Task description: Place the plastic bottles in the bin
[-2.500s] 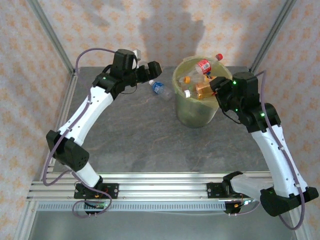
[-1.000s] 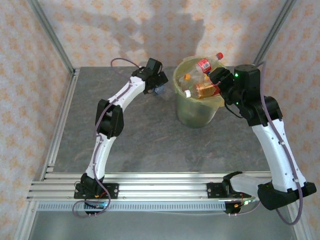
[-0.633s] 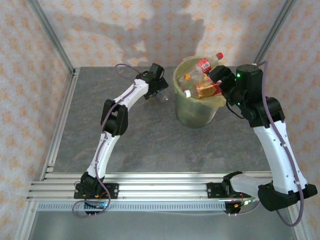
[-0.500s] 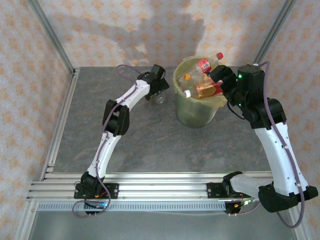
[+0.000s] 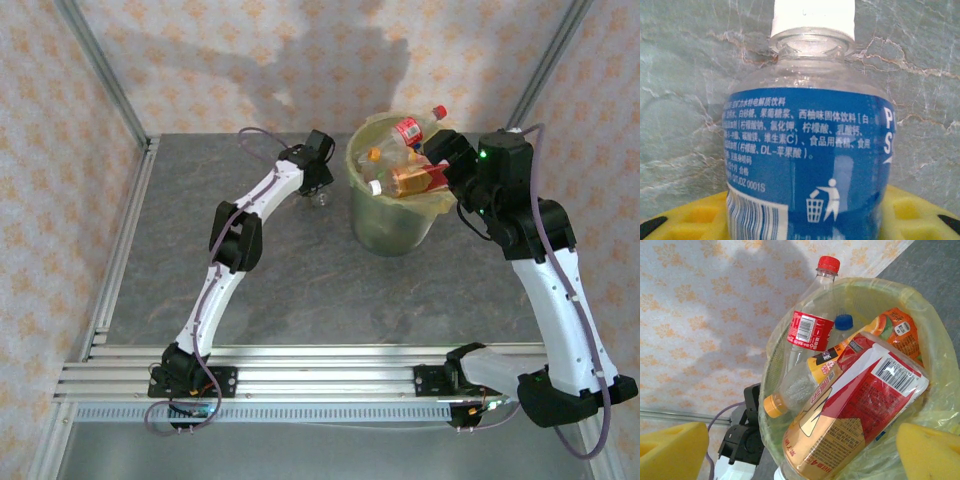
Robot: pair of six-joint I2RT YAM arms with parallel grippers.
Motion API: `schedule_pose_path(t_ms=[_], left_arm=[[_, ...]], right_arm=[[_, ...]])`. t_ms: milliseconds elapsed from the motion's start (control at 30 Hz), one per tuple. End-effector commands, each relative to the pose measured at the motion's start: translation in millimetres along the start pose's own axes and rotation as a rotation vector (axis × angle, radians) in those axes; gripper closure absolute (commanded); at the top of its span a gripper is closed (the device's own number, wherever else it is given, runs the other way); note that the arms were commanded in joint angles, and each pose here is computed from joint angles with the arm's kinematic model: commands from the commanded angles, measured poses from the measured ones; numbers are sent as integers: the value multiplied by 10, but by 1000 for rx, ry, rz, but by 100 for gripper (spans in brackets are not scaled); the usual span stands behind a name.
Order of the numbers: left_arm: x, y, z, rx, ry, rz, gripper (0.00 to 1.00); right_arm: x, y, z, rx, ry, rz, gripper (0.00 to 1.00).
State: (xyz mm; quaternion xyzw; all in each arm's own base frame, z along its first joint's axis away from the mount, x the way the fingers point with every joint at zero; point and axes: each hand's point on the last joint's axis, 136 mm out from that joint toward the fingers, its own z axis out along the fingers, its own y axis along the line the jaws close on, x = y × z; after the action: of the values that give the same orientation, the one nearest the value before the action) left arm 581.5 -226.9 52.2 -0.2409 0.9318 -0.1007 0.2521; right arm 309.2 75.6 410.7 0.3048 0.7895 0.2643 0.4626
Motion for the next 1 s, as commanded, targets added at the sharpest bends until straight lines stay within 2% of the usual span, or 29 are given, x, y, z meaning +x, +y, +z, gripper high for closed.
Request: schedule_pose_path(t_ms=[0,100,233,367,500,733,967], left_arm=[[-506,-213,-753,45,-162,154,55],[-800,-319,-1273,63,-275,301,56],[-1083,-567,-2031,162,-415,471,56],[-1218,-825,-2677,298,-525,591,55],[-1200,-1128,-3114,475,-575,661,52],[-830,-1657,-3480,779,-552,779,50],[-357,-1978,-3351,895,-498,906,49]], right_arm=[[-137,11,-134,-9,-61,-16,3],[-124,17,-121,-17,-58,-31,3],[-115,45,-104,-33,-56,-66,3],[-142,15,-108,-15,-73,-93,2],[-158,4,-107,-10,-84,-102,2],[-156,-6,-99,-7,-86,-110,2],[-169,-25,-88,4,-95,-115,2]])
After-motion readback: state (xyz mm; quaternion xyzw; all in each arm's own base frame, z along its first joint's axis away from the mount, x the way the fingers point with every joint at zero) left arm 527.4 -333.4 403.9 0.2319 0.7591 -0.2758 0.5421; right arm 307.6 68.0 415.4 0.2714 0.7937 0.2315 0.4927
